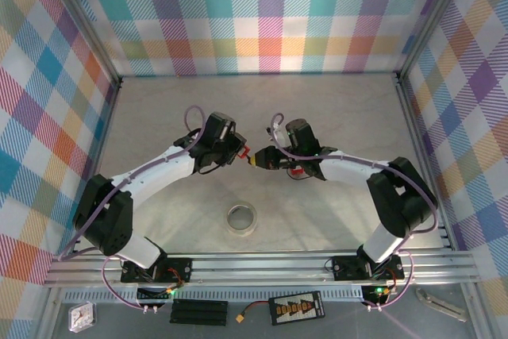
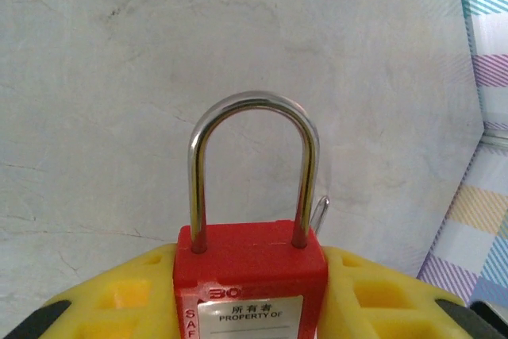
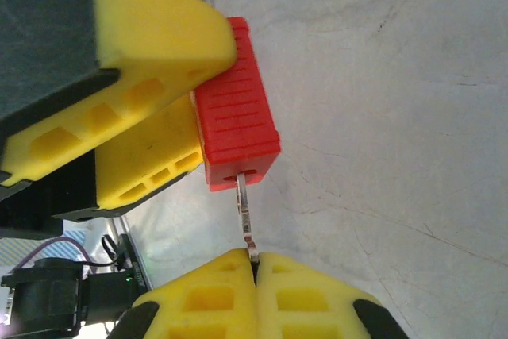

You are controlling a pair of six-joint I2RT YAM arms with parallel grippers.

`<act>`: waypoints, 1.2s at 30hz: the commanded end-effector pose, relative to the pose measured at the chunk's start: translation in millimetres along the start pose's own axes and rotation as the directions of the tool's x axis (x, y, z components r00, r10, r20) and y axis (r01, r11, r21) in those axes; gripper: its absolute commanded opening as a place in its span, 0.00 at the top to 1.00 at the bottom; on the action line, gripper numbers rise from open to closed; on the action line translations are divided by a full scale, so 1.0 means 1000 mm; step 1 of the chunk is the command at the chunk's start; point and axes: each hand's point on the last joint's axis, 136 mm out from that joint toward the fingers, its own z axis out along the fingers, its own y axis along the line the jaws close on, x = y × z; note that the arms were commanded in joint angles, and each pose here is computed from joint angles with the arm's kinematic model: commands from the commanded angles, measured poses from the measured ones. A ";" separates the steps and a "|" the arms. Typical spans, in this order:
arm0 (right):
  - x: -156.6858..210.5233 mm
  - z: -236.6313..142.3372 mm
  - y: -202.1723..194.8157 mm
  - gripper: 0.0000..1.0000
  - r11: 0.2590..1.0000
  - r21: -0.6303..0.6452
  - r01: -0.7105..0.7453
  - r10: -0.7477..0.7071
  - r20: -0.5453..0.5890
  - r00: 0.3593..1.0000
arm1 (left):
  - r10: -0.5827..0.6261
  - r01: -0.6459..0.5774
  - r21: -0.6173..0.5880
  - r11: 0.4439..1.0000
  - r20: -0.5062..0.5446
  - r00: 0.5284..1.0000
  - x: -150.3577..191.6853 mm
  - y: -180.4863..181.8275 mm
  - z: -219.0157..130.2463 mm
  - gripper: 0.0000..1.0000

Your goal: Unlock with the key

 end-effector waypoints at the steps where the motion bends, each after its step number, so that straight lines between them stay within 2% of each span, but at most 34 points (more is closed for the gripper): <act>1: -0.029 0.002 0.037 1.00 0.975 0.058 0.214 -0.219 0.108 0.970 | 0.032 0.010 0.147 0.989 -0.280 0.960 0.077 -0.028 -0.005 1.00; 7: -0.027 -0.008 0.047 1.00 0.925 0.131 0.356 -0.368 0.085 0.926 | -0.019 0.108 0.228 0.967 -0.363 0.932 0.090 -0.045 0.001 1.00; 12: -0.028 -0.018 0.042 1.00 0.879 0.171 0.445 -0.461 0.064 0.885 | 0.015 0.107 0.290 0.951 -0.389 0.921 0.094 -0.058 -0.012 1.00; 14: -0.032 -0.024 0.040 1.00 0.904 0.112 0.412 -0.422 0.081 0.903 | 0.018 0.110 0.304 0.946 -0.390 0.921 0.094 -0.056 -0.018 1.00; 18: -0.046 -0.040 0.031 1.00 0.965 -0.079 0.250 -0.237 0.147 0.960 | 0.039 0.097 0.336 0.937 -0.374 0.927 0.092 -0.054 -0.033 1.00; 20: -0.053 -0.045 0.032 1.00 0.965 -0.204 0.167 -0.135 0.161 0.978 | 0.050 0.084 0.375 0.923 -0.333 0.941 0.087 -0.055 -0.045 1.00; 24: -0.058 -0.046 0.042 1.00 0.945 -0.303 0.124 -0.077 0.163 0.984 | 0.067 0.058 0.397 0.916 -0.294 0.953 0.083 -0.056 -0.060 1.00; 32: -0.060 -0.044 0.045 1.00 0.947 -0.300 0.119 -0.078 0.145 0.986 | 0.069 0.037 0.372 0.927 -0.269 0.961 0.086 -0.050 -0.064 1.00; 36: -0.046 -0.038 0.045 1.00 0.958 -0.205 0.202 -0.181 0.115 0.977 | 0.077 0.041 0.363 0.931 -0.304 0.949 0.092 -0.054 -0.063 1.00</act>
